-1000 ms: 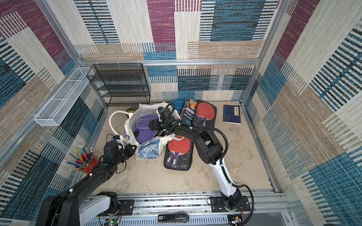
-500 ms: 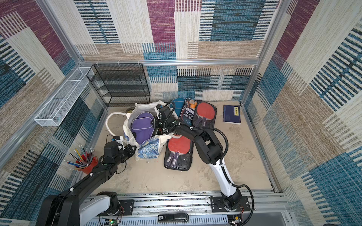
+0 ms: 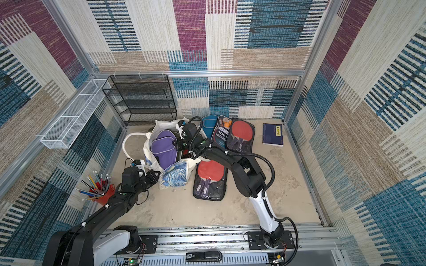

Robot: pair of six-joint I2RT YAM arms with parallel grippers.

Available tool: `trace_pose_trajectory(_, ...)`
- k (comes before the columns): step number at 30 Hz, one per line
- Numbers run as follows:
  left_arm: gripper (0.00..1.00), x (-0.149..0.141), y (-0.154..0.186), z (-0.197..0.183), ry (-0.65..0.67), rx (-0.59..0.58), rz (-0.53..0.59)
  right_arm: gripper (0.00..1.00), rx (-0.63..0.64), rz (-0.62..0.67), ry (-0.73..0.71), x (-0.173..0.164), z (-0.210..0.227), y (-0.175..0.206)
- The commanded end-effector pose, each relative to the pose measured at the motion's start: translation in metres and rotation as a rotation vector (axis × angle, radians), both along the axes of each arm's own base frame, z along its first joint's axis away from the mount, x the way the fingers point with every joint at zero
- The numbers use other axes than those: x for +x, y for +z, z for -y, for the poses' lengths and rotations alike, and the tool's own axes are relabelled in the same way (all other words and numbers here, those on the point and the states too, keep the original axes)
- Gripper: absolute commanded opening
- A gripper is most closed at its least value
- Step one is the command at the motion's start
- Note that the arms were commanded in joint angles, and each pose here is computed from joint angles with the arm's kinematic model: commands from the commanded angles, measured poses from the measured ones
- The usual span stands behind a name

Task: Remove the ping pong set from the canvas bag
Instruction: Pick up the ping pong set from the canvas bag.

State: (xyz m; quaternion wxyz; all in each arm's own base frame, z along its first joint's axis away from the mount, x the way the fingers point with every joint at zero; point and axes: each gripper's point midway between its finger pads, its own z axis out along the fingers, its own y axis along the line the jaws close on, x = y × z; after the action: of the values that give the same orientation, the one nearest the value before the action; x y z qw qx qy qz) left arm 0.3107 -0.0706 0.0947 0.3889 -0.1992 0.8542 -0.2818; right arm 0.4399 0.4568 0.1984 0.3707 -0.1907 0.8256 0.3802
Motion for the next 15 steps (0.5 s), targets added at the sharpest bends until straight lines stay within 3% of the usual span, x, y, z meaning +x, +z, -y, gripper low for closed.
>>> trace_pose_trajectory(1,0.00,-0.007,-0.012,-0.003,0.011,0.011,-0.058,0.00,0.059,0.105,0.003,0.001,-0.002,0.047)
trace_pose_trajectory(8,0.00,-0.006,-0.001,-0.006,0.028,0.020,-0.039,0.00,0.068,0.156,-0.026,0.001,0.007,0.077)
trace_pose_trajectory(15,0.00,-0.007,0.000,-0.007,0.031,0.022,-0.040,0.00,0.056,0.179,-0.046,0.003,0.012,0.084)
